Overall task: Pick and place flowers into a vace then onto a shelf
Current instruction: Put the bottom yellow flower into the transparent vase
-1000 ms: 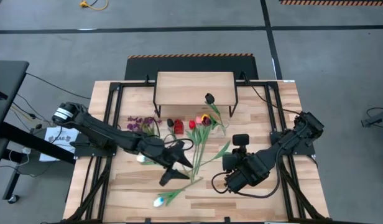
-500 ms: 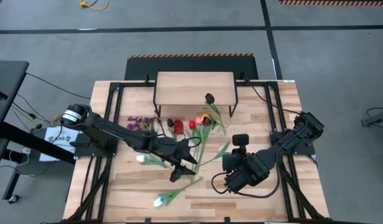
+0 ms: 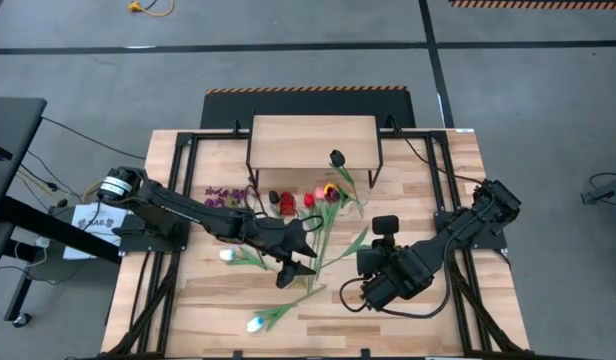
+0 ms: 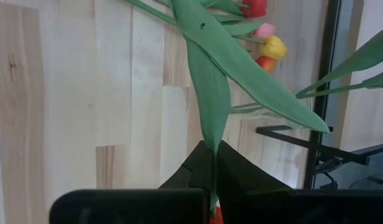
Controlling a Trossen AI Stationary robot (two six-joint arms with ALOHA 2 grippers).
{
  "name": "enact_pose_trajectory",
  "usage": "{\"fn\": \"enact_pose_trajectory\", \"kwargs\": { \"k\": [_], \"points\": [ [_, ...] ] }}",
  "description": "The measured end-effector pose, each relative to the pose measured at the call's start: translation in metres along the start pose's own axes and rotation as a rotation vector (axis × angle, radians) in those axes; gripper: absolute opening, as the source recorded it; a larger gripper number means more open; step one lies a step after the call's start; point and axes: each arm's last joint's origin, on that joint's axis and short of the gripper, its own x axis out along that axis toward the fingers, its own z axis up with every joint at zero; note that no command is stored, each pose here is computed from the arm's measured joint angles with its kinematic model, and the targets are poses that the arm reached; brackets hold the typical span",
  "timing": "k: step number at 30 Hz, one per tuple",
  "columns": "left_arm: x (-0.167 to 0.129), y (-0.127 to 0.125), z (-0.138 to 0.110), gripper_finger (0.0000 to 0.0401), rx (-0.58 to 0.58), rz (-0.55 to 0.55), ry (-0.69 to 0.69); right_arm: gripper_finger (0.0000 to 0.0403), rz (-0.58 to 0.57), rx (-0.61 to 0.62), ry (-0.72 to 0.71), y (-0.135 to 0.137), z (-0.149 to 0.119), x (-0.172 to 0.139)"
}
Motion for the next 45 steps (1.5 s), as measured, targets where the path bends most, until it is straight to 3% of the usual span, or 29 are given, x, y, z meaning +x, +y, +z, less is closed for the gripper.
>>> {"fn": "enact_pose_trajectory", "kwargs": {
  "k": [15,20,28,37,45],
  "points": [
    [-0.0002,0.0016,-0.0056,0.0217,-0.019,0.018,0.056,0.0000,-0.037,0.015,-0.019,-0.0041,0.0027,0.0021],
    [-0.0003,0.0002,-0.0052,0.0158,0.005,-0.022,0.064,0.0000,-0.045,0.021,-0.019,-0.0063,0.0037,0.0034],
    [-0.0003,-0.0002,-0.0053,0.0013,0.094,-0.044,0.069,0.0001,-0.044,0.023,-0.021,-0.0060,0.0039,0.0033],
    [-0.0003,-0.0005,-0.0048,0.0002,0.116,-0.046,0.062,0.0031,-0.013,0.012,-0.016,-0.0047,0.0044,0.0033],
    [-0.0003,-0.0005,-0.0050,0.0000,0.117,-0.049,0.066,0.0101,0.002,0.004,-0.048,-0.0031,0.0079,0.0033]
  ]
}}
